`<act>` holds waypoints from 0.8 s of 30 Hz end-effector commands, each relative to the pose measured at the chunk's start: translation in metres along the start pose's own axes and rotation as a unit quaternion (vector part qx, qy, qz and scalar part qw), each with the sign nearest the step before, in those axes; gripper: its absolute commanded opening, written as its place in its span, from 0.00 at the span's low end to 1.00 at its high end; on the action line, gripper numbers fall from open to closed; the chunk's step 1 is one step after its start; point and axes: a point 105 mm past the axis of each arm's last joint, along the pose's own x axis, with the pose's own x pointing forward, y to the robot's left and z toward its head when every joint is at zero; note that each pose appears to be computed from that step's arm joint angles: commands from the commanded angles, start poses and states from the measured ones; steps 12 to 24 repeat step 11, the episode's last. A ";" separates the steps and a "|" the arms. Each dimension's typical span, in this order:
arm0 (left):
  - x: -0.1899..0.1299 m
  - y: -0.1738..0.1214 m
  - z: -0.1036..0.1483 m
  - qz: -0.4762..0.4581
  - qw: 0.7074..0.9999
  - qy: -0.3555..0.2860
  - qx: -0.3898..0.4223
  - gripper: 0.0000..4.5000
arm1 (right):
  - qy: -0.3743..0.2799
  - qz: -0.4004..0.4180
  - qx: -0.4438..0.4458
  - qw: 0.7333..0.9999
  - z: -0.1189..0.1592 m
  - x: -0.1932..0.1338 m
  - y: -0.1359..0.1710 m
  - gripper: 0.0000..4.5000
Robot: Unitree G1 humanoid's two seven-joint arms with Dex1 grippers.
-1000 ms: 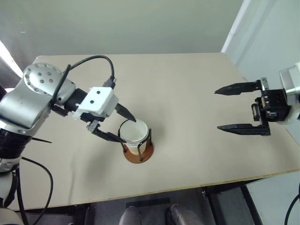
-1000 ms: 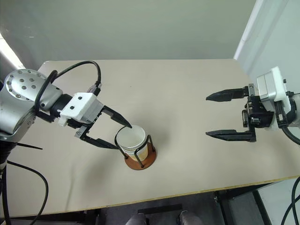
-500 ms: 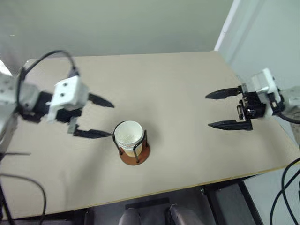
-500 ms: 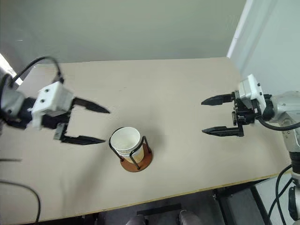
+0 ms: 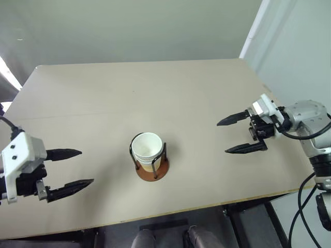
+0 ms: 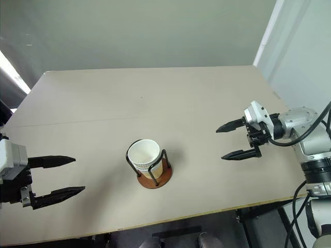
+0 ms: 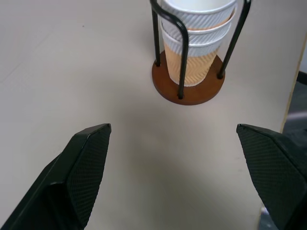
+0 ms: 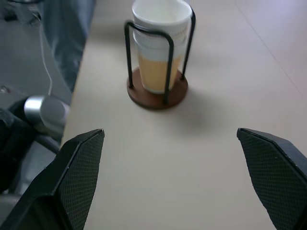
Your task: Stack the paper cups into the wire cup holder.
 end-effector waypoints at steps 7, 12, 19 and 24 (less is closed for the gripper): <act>0.001 -0.015 0.009 0.025 0.999 -0.022 0.002 0.99 | -0.019 0.021 -0.019 0.999 0.017 0.008 -0.006 1.00; -0.002 -0.018 0.007 0.043 0.999 -0.023 -0.007 0.99 | -0.016 0.022 -0.025 0.999 0.019 0.010 -0.012 1.00; -0.002 -0.018 0.007 0.043 0.999 -0.023 -0.007 0.99 | -0.016 0.022 -0.025 0.999 0.019 0.010 -0.012 1.00; -0.002 -0.018 0.007 0.043 0.999 -0.023 -0.007 0.99 | -0.016 0.022 -0.025 0.999 0.019 0.010 -0.012 1.00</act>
